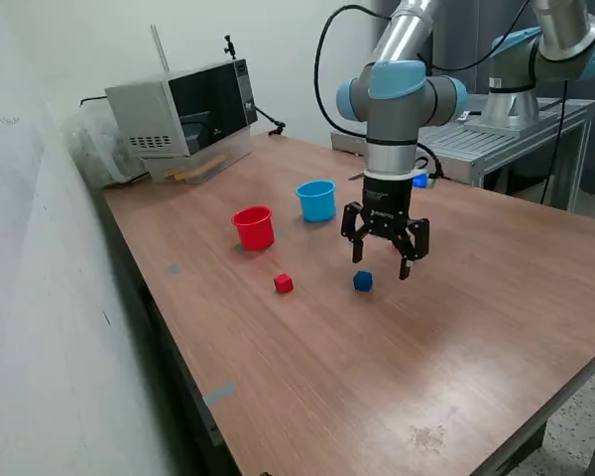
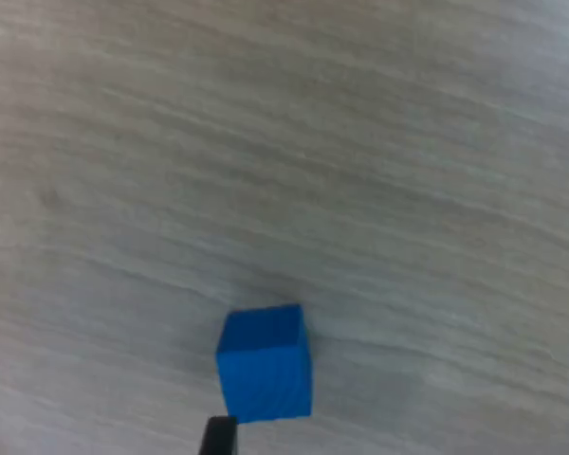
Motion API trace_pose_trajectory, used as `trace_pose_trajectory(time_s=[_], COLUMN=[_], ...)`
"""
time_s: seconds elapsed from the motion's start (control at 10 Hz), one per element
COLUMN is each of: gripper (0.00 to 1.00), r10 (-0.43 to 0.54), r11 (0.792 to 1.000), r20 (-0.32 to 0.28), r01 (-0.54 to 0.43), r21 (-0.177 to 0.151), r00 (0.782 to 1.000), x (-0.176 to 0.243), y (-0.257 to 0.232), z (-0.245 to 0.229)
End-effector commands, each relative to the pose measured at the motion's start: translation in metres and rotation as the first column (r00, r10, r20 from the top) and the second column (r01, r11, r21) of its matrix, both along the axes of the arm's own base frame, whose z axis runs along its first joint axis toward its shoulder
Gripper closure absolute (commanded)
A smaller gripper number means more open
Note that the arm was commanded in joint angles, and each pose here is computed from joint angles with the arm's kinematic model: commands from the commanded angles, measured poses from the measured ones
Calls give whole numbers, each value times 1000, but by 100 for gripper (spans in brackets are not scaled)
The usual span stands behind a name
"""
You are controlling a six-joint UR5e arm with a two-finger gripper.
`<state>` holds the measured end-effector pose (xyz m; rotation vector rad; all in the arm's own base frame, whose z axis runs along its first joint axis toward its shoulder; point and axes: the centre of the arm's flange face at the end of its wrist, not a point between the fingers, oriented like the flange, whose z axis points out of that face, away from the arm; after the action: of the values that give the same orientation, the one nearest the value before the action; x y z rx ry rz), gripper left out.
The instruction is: Place red objects in the red bin, and blue objects in the blue bin.
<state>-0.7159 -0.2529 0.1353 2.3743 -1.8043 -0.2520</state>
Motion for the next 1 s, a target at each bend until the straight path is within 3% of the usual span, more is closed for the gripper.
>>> trace_pose_trajectory(time_s=[0.0, 0.3, 0.9], gripper=[0, 0, 0], r10=[-13, -48, -46], r11=[1000, 999, 999], r20=[-2, 7, 2], r01=[13, 48, 46], r21=[1, 2, 0], r00=[1000, 999, 999], x=[-8, -14, -14], y=[8, 34, 33], z=[-11, -20, -23])
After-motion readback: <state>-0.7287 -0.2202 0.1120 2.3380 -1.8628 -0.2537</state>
